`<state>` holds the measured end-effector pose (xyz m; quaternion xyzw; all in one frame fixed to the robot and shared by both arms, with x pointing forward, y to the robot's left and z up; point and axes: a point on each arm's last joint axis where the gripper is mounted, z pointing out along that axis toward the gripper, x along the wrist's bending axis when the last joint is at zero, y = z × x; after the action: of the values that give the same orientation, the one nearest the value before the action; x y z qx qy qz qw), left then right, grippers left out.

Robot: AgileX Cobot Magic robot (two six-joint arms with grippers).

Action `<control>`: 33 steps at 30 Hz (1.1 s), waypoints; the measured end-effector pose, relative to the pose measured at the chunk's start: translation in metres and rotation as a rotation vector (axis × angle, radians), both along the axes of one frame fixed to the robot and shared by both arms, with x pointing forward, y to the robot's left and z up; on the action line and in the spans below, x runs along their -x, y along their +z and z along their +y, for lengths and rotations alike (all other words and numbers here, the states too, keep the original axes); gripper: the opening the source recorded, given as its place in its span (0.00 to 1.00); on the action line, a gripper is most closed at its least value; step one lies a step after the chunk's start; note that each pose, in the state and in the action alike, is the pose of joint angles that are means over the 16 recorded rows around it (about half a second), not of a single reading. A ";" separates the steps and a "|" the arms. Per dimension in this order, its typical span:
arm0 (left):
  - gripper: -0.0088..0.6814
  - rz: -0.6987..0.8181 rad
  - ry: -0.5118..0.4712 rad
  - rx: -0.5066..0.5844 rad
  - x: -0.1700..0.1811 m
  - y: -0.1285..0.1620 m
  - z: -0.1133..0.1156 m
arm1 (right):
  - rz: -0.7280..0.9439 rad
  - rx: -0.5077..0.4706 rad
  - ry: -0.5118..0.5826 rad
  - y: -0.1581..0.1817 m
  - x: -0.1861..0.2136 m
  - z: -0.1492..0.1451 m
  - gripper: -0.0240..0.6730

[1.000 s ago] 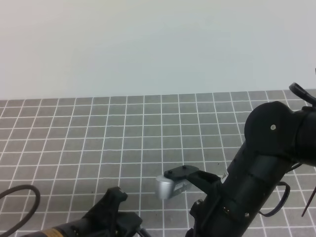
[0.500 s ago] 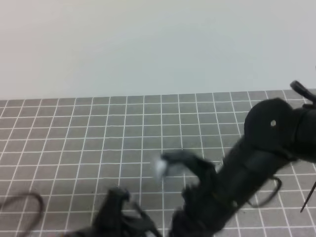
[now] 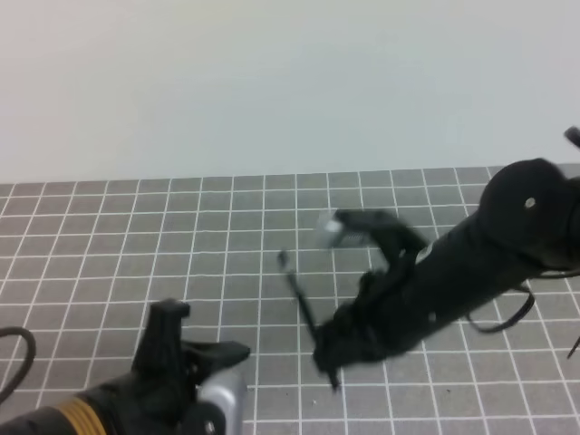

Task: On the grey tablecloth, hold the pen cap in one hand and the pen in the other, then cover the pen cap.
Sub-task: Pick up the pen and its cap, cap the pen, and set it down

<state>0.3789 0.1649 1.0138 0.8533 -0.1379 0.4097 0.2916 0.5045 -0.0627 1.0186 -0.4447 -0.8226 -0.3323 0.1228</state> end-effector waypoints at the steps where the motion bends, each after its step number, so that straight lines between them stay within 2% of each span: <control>1: 0.31 0.007 0.022 0.019 -0.001 0.001 0.001 | -0.001 -0.006 -0.032 -0.002 -0.005 -0.002 0.13; 10: 0.08 0.106 0.269 0.308 -0.013 0.011 0.009 | 0.057 -0.051 -0.284 -0.032 -0.040 -0.009 0.13; 15: 0.02 0.151 0.393 0.459 -0.018 0.015 0.013 | 0.110 -0.049 -0.359 -0.057 -0.051 -0.008 0.13; 21: 0.02 0.166 0.480 0.555 -0.022 0.018 0.017 | 0.146 -0.013 -0.379 -0.083 -0.059 -0.005 0.13; 33: 0.01 0.204 0.534 0.613 -0.023 0.018 0.019 | 0.181 0.041 -0.317 -0.101 -0.062 -0.002 0.15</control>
<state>0.4016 0.1840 1.0313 0.7688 0.2463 0.4065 0.4278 0.5660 -0.0644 0.9174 -0.5995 -0.7344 -0.2890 0.1333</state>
